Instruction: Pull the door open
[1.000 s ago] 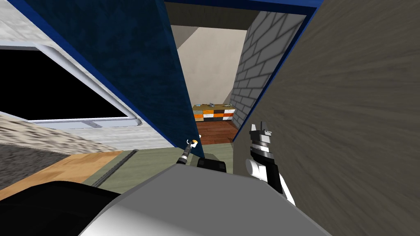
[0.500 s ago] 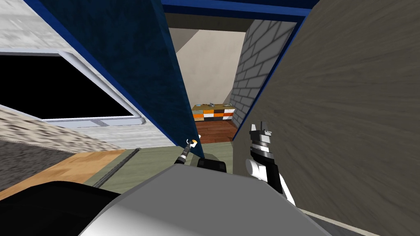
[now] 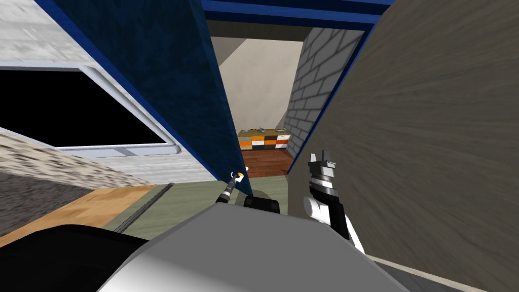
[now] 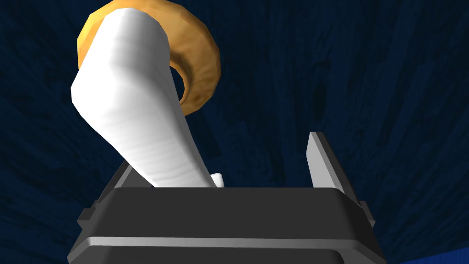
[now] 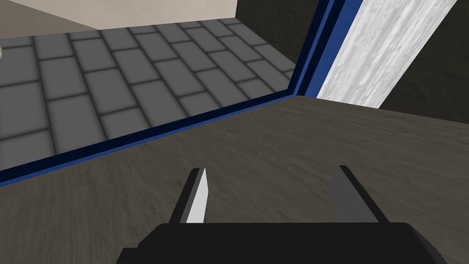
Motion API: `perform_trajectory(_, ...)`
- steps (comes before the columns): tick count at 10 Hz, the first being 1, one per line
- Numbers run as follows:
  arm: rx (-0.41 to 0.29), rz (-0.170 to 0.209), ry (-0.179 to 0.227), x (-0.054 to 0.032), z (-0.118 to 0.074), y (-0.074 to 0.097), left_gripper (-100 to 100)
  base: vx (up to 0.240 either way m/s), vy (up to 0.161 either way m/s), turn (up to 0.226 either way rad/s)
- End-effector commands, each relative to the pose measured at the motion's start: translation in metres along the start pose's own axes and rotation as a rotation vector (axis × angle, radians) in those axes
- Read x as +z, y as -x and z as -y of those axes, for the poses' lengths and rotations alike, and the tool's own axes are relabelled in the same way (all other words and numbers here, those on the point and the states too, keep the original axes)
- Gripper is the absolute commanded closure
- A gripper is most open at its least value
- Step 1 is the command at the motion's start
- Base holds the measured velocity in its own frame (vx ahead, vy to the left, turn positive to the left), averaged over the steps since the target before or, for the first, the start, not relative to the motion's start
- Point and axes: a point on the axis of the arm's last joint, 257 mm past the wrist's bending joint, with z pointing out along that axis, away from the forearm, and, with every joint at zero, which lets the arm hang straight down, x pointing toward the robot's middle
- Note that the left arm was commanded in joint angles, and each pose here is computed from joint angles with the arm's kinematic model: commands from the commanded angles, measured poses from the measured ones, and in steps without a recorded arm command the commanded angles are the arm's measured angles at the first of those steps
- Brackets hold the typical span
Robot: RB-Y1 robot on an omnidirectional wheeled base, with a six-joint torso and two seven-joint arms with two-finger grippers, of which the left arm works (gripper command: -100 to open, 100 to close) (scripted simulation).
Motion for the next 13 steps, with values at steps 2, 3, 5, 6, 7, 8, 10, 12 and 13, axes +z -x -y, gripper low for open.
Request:
perform_trajectory(2,0.005,-0.017,0.07,-0.0176,-0.0254,-0.0067,100,-0.001,0.002,-0.008)
perform_trajectory(3,0.005,-0.017,0.07,-0.0176,-0.0254,-0.0067,100,-0.019,0.006,-0.001)
perform_trajectory(5,0.01,-0.021,0.074,-0.0175,-0.0268,-0.0058,100,-0.03,0.003,0.009)
perform_trajectory(6,0.01,-0.021,0.074,-0.0175,-0.0268,-0.0058,100,-0.017,0.006,-0.007)
perform_trajectory(7,0.01,-0.021,0.074,-0.0175,-0.0268,-0.0058,100,0.0,0.0,0.0)
perform_trajectory(8,0.01,-0.021,0.074,-0.0175,-0.0268,-0.0058,100,0.0,0.0,0.0)
perform_trajectory(10,0.012,-0.023,0.076,-0.0175,-0.0274,-0.0053,100,0.0,0.0,0.0)
perform_trajectory(12,0.013,-0.023,0.065,-0.015,-0.0226,-0.0051,100,-0.007,-0.001,-0.002)
perform_trajectory(13,0.012,-0.023,0.076,-0.0175,-0.0274,-0.0053,100,-0.005,0.002,-0.003)
